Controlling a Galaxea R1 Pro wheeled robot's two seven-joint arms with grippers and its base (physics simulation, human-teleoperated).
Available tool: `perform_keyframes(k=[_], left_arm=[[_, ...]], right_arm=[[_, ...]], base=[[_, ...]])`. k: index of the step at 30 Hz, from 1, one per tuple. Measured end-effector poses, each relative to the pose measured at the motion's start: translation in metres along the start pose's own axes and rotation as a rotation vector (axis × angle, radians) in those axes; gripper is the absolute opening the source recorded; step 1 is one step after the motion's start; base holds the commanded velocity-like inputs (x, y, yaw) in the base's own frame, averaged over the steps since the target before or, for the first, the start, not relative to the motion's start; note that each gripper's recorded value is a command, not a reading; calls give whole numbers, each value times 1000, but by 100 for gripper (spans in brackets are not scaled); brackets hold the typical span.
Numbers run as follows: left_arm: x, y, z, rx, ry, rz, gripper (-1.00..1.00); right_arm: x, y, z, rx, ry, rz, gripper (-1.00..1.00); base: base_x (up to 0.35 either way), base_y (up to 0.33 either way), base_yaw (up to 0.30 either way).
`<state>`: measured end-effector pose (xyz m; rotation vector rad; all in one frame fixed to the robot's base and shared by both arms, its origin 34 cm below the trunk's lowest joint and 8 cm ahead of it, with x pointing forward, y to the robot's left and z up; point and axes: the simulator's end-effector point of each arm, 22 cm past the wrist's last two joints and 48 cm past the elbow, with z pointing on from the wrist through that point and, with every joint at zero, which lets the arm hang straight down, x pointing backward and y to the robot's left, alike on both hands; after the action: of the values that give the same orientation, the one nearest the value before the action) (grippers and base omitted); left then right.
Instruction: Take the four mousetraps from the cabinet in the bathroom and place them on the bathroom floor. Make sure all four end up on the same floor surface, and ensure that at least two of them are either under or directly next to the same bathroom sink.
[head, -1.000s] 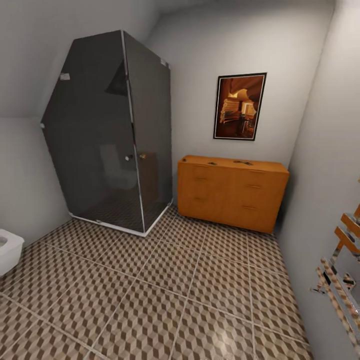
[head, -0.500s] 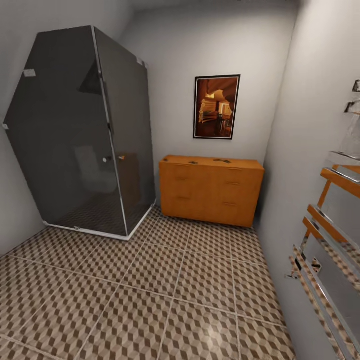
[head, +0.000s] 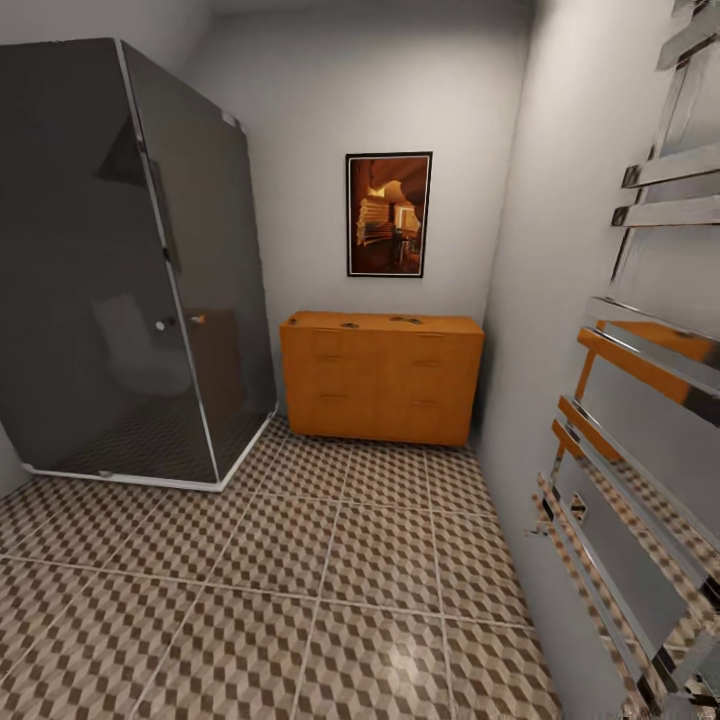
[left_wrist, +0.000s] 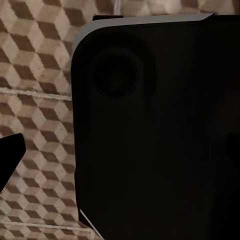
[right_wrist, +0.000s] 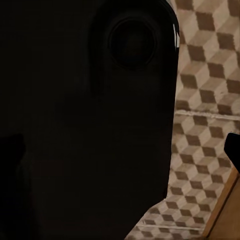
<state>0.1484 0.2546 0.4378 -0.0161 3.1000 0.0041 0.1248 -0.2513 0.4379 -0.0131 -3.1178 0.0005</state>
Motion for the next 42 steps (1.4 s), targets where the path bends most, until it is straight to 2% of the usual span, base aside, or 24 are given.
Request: perform_keyframes(k=[8,18,42], left_arm=[[0,-1,0,1,1,-3,100],[1,-1,0,2,2,-4,100],[5,0,0,1,20,-15,100]], right_arm=[[0,0,0,0,-1,0,100],[0,0,0,0,0,-2,100],[1,-1,0,5,4,-3,100]], base=[[0,0,-222],[42,9,-35],[308,79,-1]])
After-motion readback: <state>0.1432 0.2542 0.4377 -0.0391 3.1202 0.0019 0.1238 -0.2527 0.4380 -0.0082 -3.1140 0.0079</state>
